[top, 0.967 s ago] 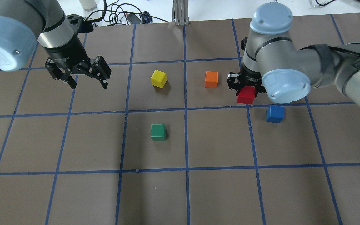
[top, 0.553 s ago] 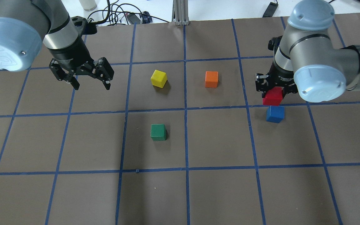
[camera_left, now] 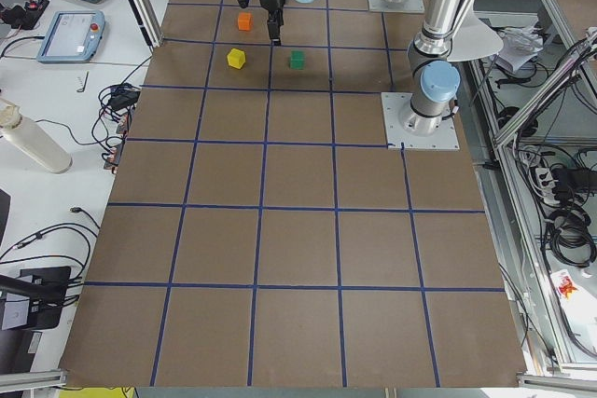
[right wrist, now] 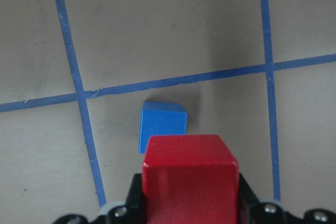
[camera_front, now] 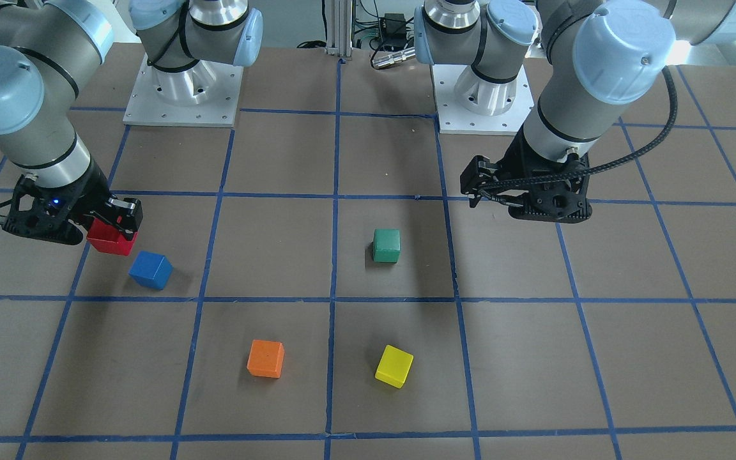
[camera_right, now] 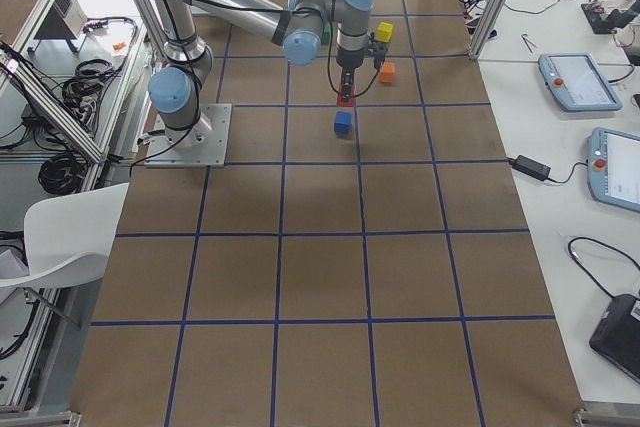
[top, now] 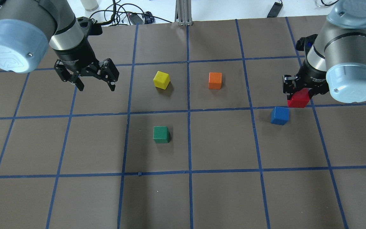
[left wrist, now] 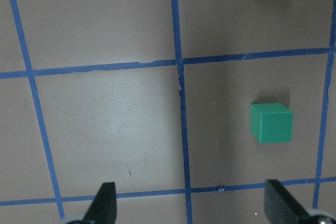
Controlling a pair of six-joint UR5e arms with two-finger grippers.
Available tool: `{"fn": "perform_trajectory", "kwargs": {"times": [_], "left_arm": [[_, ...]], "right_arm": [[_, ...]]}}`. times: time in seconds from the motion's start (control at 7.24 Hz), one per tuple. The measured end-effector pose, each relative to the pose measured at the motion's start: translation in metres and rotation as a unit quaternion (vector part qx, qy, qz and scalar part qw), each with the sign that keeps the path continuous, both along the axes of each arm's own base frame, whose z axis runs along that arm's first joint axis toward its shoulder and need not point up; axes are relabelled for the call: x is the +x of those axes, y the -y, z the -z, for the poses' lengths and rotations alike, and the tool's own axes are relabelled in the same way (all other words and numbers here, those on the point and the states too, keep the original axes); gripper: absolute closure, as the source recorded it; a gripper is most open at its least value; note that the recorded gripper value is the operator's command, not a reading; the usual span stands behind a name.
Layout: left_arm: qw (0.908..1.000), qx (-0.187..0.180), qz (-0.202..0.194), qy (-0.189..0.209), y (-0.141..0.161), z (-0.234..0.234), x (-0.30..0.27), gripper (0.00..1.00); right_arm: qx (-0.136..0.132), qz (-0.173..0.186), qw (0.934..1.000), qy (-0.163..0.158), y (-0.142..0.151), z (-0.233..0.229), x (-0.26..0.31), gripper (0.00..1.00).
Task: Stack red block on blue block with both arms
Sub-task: 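Lower the red cube onto the blue cube with the right gripper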
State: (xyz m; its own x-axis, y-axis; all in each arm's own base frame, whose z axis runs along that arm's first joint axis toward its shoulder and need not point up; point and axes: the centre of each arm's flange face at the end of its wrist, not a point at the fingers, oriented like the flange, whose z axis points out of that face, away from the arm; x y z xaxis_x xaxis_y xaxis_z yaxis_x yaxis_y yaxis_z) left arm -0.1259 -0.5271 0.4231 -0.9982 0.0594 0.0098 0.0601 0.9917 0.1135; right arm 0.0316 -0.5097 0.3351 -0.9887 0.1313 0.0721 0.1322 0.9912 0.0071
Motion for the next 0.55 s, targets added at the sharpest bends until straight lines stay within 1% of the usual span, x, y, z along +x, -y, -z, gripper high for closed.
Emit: {"fn": "perform_trajectory", "kwargs": {"times": [0.55], "left_arm": [[1.0000, -0.005, 0.001, 0.000, 0.002, -0.001, 0.000, 0.00]], "right_arm": [[-0.002, -0.001, 1.0000, 0.002, 0.000, -0.002, -0.015, 0.88]]}}
